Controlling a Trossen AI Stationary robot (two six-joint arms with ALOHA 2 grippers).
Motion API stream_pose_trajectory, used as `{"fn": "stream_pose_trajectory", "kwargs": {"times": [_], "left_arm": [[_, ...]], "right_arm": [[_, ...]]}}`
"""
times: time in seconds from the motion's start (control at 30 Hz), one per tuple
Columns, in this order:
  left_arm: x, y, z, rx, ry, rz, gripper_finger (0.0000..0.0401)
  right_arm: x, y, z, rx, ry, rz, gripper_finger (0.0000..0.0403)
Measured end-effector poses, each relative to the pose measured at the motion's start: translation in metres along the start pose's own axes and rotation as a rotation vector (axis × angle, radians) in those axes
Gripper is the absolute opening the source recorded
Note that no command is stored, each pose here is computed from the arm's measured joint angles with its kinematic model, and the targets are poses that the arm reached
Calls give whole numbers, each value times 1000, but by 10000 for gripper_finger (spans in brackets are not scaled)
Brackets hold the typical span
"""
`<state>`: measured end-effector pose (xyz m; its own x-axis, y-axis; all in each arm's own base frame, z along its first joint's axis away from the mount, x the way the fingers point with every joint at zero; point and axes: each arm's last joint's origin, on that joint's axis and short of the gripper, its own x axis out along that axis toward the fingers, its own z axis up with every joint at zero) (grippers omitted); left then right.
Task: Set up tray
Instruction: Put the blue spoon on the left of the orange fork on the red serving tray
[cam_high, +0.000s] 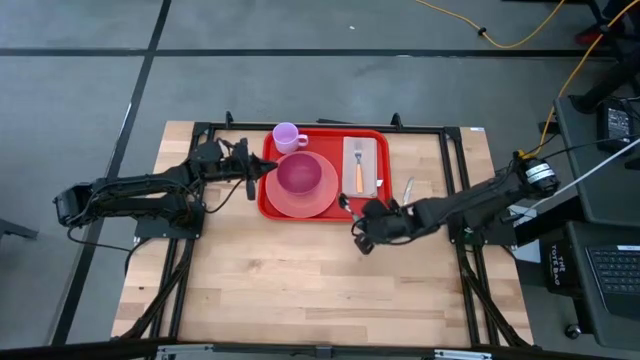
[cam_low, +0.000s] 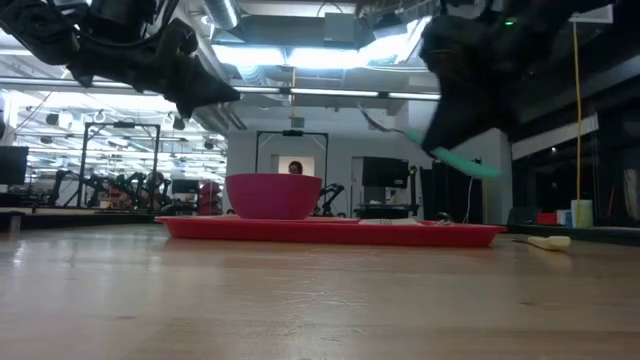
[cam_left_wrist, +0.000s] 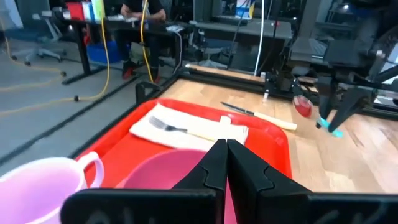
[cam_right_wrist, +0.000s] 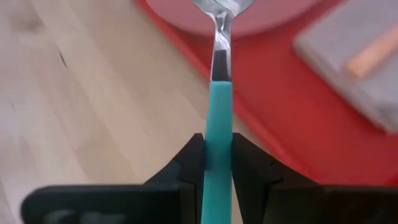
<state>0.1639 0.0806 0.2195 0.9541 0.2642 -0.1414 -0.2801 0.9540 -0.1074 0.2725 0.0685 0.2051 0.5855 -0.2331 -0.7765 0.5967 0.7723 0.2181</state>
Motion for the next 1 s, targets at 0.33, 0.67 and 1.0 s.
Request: {"fn": "stream_pose_trajectory", "kwargs": {"times": [0.33, 0.67, 1.0], "left_arm": [[0, 0, -6, -21, 61, 5, 6], [0, 0, -6, -21, 61, 6, 6], [0, 1, -6, -20, 59, 21, 6]], "right_arm": [[7, -7, 24, -69, -128, -4, 63], [12, -17, 38, 51, -172, -27, 63], [23, -49, 68, 379, -229, -73, 63]]}}
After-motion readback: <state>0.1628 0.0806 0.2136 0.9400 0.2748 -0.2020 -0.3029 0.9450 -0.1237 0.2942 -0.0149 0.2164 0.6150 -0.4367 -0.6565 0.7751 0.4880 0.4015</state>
